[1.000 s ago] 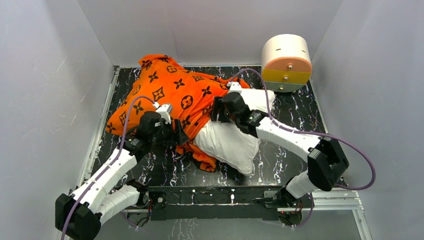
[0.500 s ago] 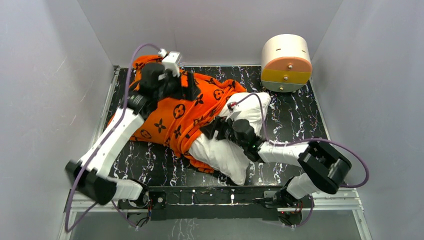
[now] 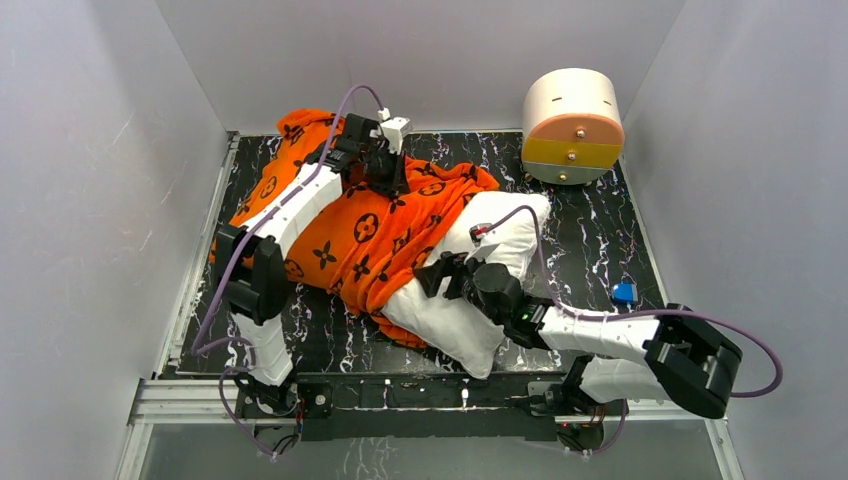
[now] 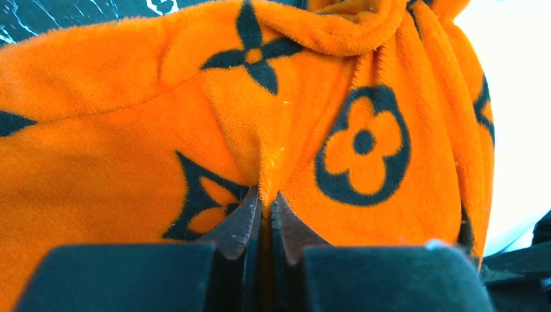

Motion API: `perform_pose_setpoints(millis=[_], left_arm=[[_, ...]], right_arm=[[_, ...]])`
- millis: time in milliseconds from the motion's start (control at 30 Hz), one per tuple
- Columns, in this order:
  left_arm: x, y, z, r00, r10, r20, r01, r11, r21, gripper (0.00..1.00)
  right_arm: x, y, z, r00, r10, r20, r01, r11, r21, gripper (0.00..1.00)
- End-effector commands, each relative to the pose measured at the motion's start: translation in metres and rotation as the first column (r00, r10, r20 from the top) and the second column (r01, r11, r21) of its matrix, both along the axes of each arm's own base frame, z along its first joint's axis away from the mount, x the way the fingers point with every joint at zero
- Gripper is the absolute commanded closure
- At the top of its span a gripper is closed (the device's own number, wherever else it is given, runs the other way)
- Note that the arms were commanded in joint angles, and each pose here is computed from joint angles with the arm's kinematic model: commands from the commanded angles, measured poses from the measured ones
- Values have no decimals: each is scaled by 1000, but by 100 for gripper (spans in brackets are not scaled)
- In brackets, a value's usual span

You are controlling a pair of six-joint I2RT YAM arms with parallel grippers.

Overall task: Remove the pillowcase from the pillow
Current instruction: Remove the pillow from the pillowcase.

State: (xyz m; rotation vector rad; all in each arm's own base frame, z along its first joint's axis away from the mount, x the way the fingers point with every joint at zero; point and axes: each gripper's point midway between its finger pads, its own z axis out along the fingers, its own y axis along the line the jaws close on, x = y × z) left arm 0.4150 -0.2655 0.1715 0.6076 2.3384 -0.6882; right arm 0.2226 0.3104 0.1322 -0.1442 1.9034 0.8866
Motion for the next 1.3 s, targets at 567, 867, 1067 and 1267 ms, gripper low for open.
perform_pose_setpoints(millis=[567,867,1067,1267], left_arm=[[-86,39,64,968,243,59,-226,953,-203,100],[-95,47,68,961,267,76,-246,945,-214,100],[-98,40,76,978,170,123,-142,967,-210,61],[-77,20,116,959,0,285,53,982,-179,2]], right_arm=[[39,-158,122,843,-536,-41,505,815,-285,1],[44,-86,42,855,-237,-461,258,966,-19,25],[58,-93,68,915,-252,-314,269,963,12,90],[57,-88,83,958,-183,-221,188,982,1,100]])
